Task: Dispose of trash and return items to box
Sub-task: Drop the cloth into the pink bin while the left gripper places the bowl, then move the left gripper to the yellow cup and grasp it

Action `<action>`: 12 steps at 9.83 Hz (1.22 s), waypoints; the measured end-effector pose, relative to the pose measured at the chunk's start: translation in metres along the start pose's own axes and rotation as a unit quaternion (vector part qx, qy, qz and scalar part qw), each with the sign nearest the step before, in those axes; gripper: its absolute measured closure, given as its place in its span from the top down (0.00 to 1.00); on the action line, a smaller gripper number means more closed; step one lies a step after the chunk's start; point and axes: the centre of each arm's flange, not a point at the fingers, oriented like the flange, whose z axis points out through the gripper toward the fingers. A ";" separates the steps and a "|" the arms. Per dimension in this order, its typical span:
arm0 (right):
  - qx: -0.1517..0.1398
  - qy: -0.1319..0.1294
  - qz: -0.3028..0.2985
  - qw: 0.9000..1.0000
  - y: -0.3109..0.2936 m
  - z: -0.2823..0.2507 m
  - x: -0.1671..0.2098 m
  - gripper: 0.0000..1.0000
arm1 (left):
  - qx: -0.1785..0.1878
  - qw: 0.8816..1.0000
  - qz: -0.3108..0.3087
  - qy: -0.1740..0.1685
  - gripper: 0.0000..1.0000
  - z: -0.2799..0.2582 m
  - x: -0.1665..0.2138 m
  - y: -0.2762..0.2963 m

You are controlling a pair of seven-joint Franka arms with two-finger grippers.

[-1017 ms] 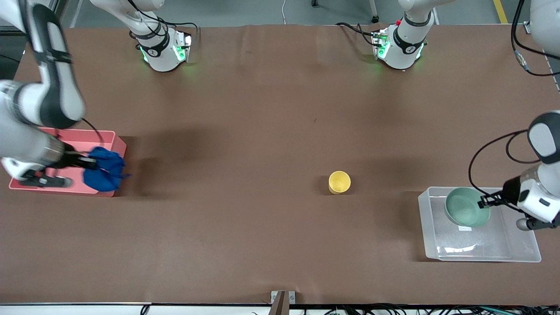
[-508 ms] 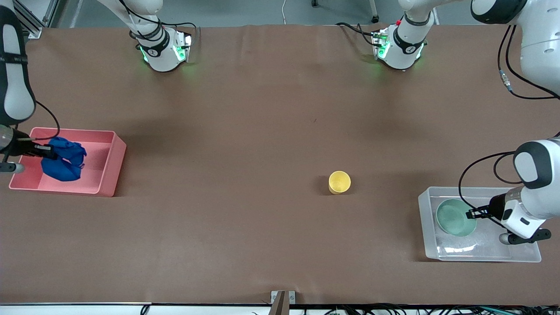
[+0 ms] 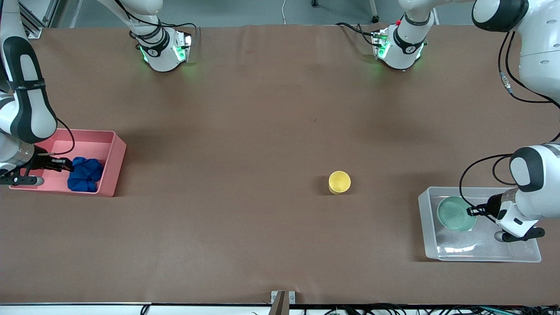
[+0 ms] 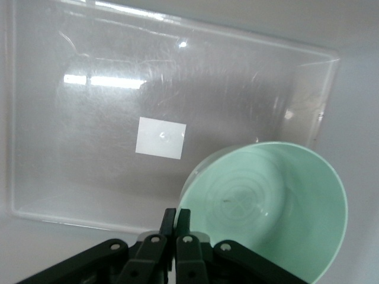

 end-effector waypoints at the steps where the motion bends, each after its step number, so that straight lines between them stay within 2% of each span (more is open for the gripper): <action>1: -0.003 0.009 -0.003 1.000 -0.001 -0.010 0.006 0.76 | -0.001 1.000 0.000 -0.009 0.05 0.012 -0.001 0.000; 3: -0.009 0.030 -0.012 0.999 -0.009 -0.052 0.019 1.00 | -0.003 1.000 0.001 -0.015 0.11 0.022 -0.001 0.003; 6: -0.011 0.062 -0.008 0.998 -0.062 -0.166 0.037 1.00 | -0.003 1.000 0.004 0.010 0.52 -0.008 0.004 0.007; 8: -0.005 0.059 0.003 0.998 -0.109 -0.222 0.036 1.00 | -0.002 0.999 0.019 0.030 0.81 -0.063 0.000 0.031; 9: -0.001 0.054 0.011 0.998 -0.129 -0.244 0.030 1.00 | -0.001 0.999 0.030 0.026 0.95 -0.085 -0.007 0.053; 10: 0.002 0.048 0.015 0.999 -0.147 -0.265 0.020 1.00 | 0.003 0.999 0.037 0.013 1.00 -0.100 -0.017 0.084; 12: 0.007 0.039 0.016 0.999 -0.177 -0.310 -0.011 1.00 | 0.002 0.999 0.042 -0.010 1.00 -0.111 -0.040 0.148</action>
